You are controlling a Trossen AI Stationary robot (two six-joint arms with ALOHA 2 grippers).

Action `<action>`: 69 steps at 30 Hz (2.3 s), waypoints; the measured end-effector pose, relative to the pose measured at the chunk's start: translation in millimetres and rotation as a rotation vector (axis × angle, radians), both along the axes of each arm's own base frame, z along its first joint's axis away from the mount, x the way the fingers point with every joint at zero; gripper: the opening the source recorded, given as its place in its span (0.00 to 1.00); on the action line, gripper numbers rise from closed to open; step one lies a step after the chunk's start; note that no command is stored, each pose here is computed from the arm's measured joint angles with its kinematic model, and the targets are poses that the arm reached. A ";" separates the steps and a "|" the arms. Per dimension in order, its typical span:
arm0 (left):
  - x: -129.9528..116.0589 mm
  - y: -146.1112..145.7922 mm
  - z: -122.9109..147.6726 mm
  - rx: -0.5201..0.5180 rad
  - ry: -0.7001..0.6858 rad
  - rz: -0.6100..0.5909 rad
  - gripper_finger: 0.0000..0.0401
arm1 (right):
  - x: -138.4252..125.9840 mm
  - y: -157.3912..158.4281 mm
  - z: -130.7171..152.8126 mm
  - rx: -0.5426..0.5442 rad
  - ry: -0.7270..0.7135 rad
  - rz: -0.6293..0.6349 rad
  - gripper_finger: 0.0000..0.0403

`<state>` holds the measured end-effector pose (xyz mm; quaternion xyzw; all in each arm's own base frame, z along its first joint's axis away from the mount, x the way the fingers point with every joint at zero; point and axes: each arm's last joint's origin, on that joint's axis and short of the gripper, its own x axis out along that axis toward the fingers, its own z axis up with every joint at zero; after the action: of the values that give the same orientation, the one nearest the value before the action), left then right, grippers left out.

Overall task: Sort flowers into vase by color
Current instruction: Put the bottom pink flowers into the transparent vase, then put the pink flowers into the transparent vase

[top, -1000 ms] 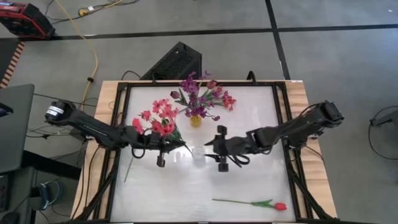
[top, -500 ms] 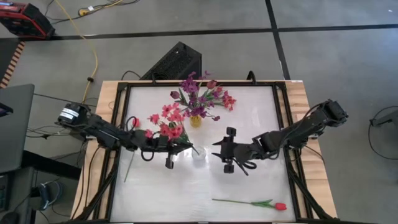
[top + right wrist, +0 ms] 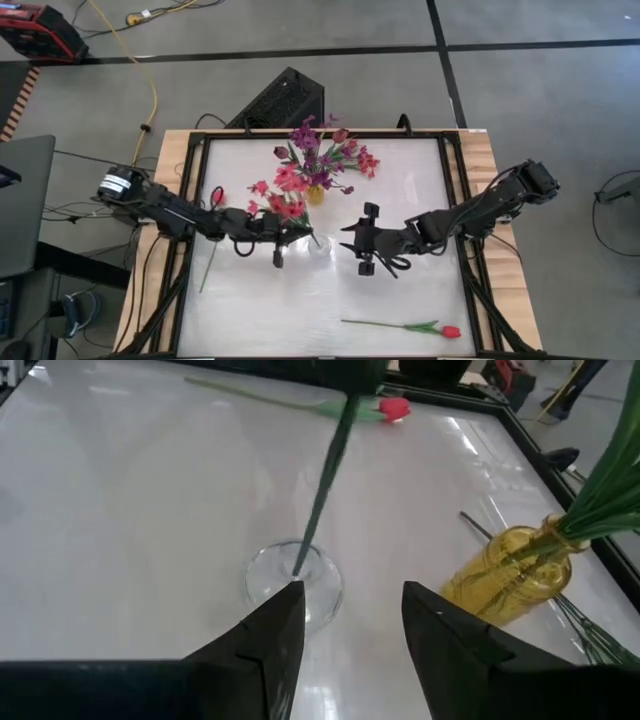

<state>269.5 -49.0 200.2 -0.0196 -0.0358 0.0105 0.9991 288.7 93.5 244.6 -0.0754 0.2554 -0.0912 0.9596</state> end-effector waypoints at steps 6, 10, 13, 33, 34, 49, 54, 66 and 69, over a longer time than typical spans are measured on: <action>20.8 -1.0 -21.0 -0.015 0.086 0.001 0.00 | 0.6 -1.1 0.3 -0.001 -0.004 -0.003 0.48; 26.0 -2.0 -20.1 0.002 0.096 0.000 0.00 | 0.2 -1.0 -0.2 0.001 0.001 -0.004 0.48; 26.0 -2.1 -23.7 0.014 0.158 -0.002 0.02 | 0.0 -1.2 -0.7 0.001 0.006 -0.006 0.48; -5.6 17.6 3.1 -0.004 0.474 -0.089 0.45 | 0.6 -3.0 -0.8 -0.021 0.014 0.001 0.48; -8.9 18.4 6.5 0.006 0.521 -0.088 0.46 | 0.6 -3.0 -0.8 -0.021 0.014 0.001 0.48; -57.5 35.8 -10.6 0.293 1.189 0.138 0.47 | 0.8 -2.9 -0.6 -0.018 0.011 0.002 0.48; -67.0 48.8 -23.7 0.334 1.244 0.241 0.47 | 0.6 -3.0 -0.9 -0.020 0.015 0.003 0.48; -85.8 104.3 -14.5 0.179 1.086 0.473 0.47 | -0.6 -3.4 -2.6 -0.027 0.038 0.003 0.48; -89.2 119.4 -16.6 0.105 1.027 0.551 0.47 | -0.6 -3.4 -2.7 -0.028 0.038 0.003 0.48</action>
<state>180.3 70.4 183.6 0.0477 0.4489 0.2762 0.8485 288.1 90.1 242.0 -0.0907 0.2722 -0.0918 0.9536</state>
